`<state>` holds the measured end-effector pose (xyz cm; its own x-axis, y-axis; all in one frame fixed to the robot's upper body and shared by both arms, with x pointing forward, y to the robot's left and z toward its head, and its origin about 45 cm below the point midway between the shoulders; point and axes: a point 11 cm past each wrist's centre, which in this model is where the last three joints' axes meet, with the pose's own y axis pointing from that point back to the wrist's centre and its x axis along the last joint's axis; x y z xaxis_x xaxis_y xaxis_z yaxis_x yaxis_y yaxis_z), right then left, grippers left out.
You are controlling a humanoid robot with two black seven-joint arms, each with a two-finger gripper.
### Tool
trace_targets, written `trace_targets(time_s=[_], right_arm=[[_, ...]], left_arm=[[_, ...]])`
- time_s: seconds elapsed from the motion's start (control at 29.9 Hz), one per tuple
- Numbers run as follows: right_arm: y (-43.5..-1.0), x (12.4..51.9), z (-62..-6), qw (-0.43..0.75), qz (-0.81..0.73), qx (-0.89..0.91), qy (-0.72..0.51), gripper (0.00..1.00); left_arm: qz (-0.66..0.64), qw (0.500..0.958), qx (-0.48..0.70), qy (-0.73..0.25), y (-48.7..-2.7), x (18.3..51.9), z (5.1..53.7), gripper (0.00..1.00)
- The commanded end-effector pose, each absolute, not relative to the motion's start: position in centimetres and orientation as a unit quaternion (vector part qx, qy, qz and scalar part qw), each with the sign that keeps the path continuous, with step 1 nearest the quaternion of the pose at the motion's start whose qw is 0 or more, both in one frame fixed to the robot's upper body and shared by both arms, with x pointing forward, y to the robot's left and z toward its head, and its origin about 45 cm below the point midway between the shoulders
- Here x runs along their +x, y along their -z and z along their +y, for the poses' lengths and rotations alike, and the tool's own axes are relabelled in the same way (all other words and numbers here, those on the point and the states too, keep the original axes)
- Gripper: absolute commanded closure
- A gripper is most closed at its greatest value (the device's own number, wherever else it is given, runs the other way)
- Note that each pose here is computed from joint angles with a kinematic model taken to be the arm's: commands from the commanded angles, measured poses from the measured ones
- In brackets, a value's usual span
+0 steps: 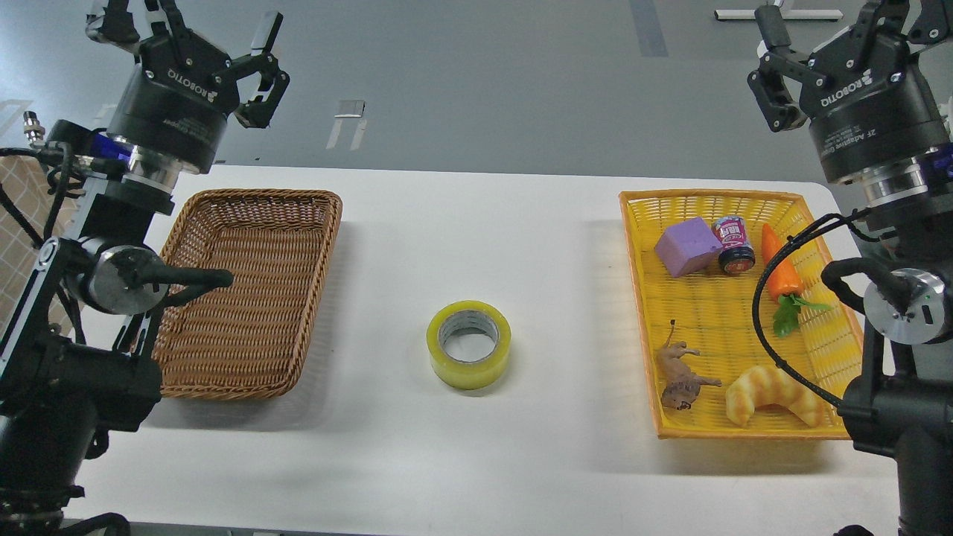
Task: Place and transfer tape with both arms
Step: 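Reach the left gripper toward the tape roll on the table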
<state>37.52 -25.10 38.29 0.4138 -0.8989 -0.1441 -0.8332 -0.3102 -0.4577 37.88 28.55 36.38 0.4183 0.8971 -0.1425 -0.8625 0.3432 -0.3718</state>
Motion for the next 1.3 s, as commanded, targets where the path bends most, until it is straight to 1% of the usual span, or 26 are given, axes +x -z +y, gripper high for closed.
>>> trace_targets(time_s=[0.0, 0.1, 0.2, 0.4, 0.53, 0.63, 0.67, 0.7, 0.77, 0.87, 1.0, 1.17, 1.27], right_arm=[[-38.0, 37.4, -25.1, 0.235, 0.539, -0.806, 0.067, 0.00], [-37.8, 37.3, -25.4, 0.235, 0.543, -0.803, 0.065, 0.00], [-37.8, 37.3, -25.4, 0.235, 0.544, -0.803, 0.065, 0.00], [-37.8, 37.4, -26.0, 0.238, 0.554, -0.795, 0.064, 0.00], [-37.7, 37.4, -26.0, 0.236, 0.554, -0.796, 0.063, 0.00], [-37.7, 37.3, -25.8, 0.236, 0.549, -0.799, 0.063, 0.00], [-37.6, 37.0, -25.7, 0.235, 0.543, -0.803, 0.065, 0.00], [-37.4, 36.9, -25.5, 0.233, 0.536, -0.809, 0.066, 0.00], [-37.1, 36.3, -24.8, 0.232, 0.502, -0.830, 0.071, 0.00], [-36.9, 36.3, -24.5, 0.230, 0.497, -0.834, 0.070, 0.00], [-36.7, 36.3, -24.4, 0.229, 0.495, -0.835, 0.070, 0.00], [-36.3, 36.3, -24.6, 0.232, 0.499, -0.832, 0.070, 0.00], [-36.2, 36.3, -24.8, 0.232, 0.500, -0.831, 0.069, 0.00]], left_arm=[[-0.132, 0.820, -0.066, -0.553, -35.0, 38.4, 27.6, 0.02], [-0.207, 0.809, 0.023, -0.549, -33.1, 38.9, 26.1, 0.02], [-0.234, 0.816, 0.062, -0.526, -31.9, 38.9, 24.5, 0.02], [-0.263, 0.815, 0.034, -0.515, -35.7, 40.0, 23.5, 0.02], [-0.278, 0.815, 0.041, -0.507, -35.8, 40.1, 23.3, 0.02], [-0.306, 0.814, 0.097, -0.483, -33.5, 39.7, 23.1, 0.02], [-0.330, 0.811, 0.145, -0.462, -31.2, 39.4, 22.7, 0.02], [-0.344, 0.810, 0.166, -0.446, -30.0, 39.2, 22.3, 0.02], [-0.401, 0.793, 0.217, -0.405, -27.0, 38.7, 21.5, 0.02], [-0.444, 0.775, 0.241, -0.380, -25.6, 38.2, 21.2, 0.02], [-0.494, 0.759, 0.240, -0.350, -24.8, 37.3, 20.5, 0.02], [-0.508, 0.767, 0.212, -0.328, -22.9, 34.9, 20.3, 0.02], [-0.503, 0.770, 0.220, -0.325, -22.0, 34.3, 20.6, 0.02]])
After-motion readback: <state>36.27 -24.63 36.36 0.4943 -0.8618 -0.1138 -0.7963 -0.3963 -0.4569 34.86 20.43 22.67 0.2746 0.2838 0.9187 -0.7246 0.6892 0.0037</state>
